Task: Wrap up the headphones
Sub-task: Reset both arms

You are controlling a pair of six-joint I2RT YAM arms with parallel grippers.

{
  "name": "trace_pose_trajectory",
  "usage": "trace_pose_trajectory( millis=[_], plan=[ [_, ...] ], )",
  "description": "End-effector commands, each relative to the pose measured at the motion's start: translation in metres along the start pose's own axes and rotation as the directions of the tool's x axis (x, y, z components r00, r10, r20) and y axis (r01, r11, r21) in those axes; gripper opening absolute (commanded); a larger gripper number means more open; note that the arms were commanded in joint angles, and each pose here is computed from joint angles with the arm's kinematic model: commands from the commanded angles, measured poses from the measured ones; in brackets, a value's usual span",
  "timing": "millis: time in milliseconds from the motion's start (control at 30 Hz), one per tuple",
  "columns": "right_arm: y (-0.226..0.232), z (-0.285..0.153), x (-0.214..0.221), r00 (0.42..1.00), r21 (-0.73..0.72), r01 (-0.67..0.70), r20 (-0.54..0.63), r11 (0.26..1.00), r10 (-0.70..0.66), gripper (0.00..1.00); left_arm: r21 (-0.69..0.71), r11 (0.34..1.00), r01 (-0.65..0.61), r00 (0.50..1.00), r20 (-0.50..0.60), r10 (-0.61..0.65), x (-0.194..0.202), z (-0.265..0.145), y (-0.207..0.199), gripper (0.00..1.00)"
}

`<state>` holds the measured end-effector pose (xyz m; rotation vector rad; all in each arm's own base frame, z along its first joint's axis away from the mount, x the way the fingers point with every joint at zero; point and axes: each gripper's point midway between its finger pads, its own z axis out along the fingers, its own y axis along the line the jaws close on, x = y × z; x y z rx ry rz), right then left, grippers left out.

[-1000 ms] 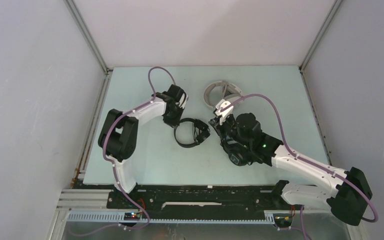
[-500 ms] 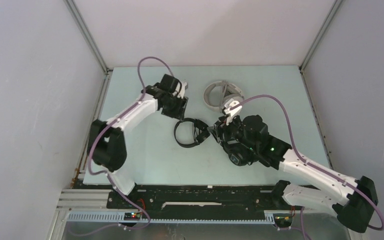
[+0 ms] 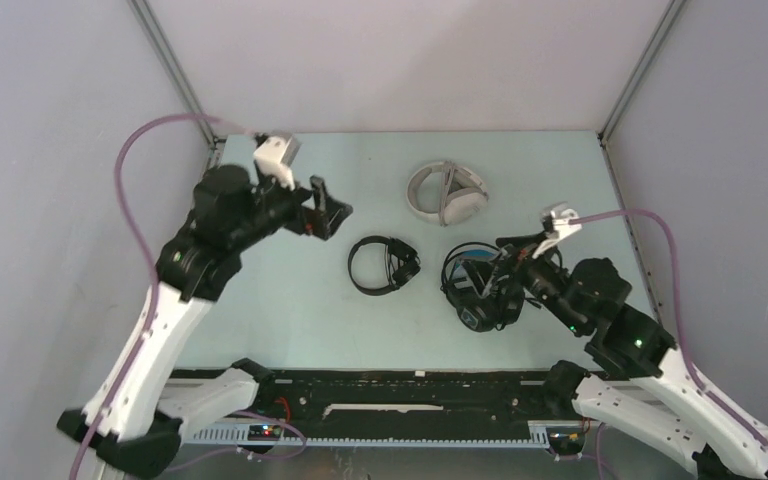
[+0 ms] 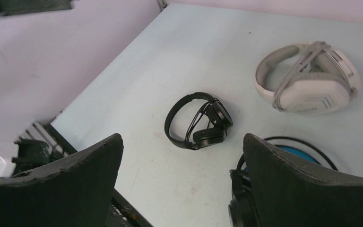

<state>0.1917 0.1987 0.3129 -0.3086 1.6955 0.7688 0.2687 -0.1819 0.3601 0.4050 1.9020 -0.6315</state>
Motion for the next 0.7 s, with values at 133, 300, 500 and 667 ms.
trace_pose_trajectory(
  millis=[133,300,500,667],
  plan=[
    [-0.019,-0.031,-0.004,0.988,0.15,-0.146,-0.036,0.978,0.153,1.0,0.018,0.996,0.088,0.978,0.189,-0.09,0.025,-0.041,-0.002,1.0],
    [-0.025,-0.035,0.001,0.986,0.184,-0.149,-0.046,0.972,0.16,1.0,-0.026,0.997,0.069,0.965,0.255,-0.061,0.023,-0.059,0.005,1.0],
    [-0.021,-0.032,-0.007,0.986,0.163,-0.163,-0.016,0.973,0.168,0.99,-0.017,0.998,0.054,0.975,0.218,-0.049,0.03,-0.056,0.003,1.0],
    [-0.023,-0.031,-0.005,0.984,0.177,-0.17,-0.018,0.969,0.176,0.99,-0.022,0.999,0.04,0.978,0.204,-0.035,0.032,-0.054,0.004,1.0]
  ],
)
